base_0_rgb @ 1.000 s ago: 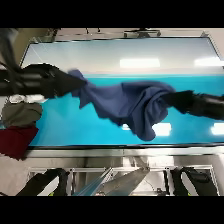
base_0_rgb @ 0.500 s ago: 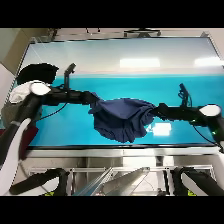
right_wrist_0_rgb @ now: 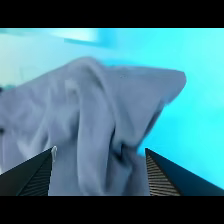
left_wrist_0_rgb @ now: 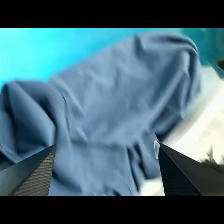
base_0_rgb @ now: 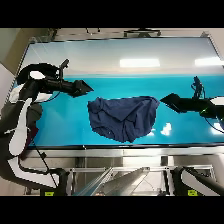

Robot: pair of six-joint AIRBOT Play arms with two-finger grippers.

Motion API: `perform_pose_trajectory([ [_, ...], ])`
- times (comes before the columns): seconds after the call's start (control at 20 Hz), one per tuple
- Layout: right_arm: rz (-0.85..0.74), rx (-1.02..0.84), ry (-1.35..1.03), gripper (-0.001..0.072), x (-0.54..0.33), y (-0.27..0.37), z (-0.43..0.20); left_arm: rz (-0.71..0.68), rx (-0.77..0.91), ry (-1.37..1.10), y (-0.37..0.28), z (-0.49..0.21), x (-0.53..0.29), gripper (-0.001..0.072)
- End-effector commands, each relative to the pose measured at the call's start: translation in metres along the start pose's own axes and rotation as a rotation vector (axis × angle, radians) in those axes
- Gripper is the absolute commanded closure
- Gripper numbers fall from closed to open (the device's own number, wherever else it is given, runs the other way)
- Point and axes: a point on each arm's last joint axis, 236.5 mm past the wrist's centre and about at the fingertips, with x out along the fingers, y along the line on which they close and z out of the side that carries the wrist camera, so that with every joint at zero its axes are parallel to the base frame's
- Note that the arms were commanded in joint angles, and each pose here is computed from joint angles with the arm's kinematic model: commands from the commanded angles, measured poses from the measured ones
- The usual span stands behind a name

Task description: Fold the shirts.

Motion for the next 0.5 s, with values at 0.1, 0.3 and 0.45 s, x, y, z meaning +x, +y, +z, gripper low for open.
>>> perform_pose_trajectory([
  [0.1, 0.022, -0.016, 0.274, 0.0094, 0.011, 0.004, -0.102, -0.049, -0.157, 0.246, 0.006, -0.087, 0.029, -0.0008],
  [0.3, -0.035, 0.013, 0.337, 0.0095, 0.041, -0.014, -0.156, 0.012, -0.229, 0.334, 0.023, -0.145, 0.062, -0.0008],
  [0.45, -0.049, -0.007, 0.308, 0.0095, 0.061, -0.011, -0.157, 0.029, -0.259, 0.35, 0.028, -0.16, 0.073, -0.0008],
])
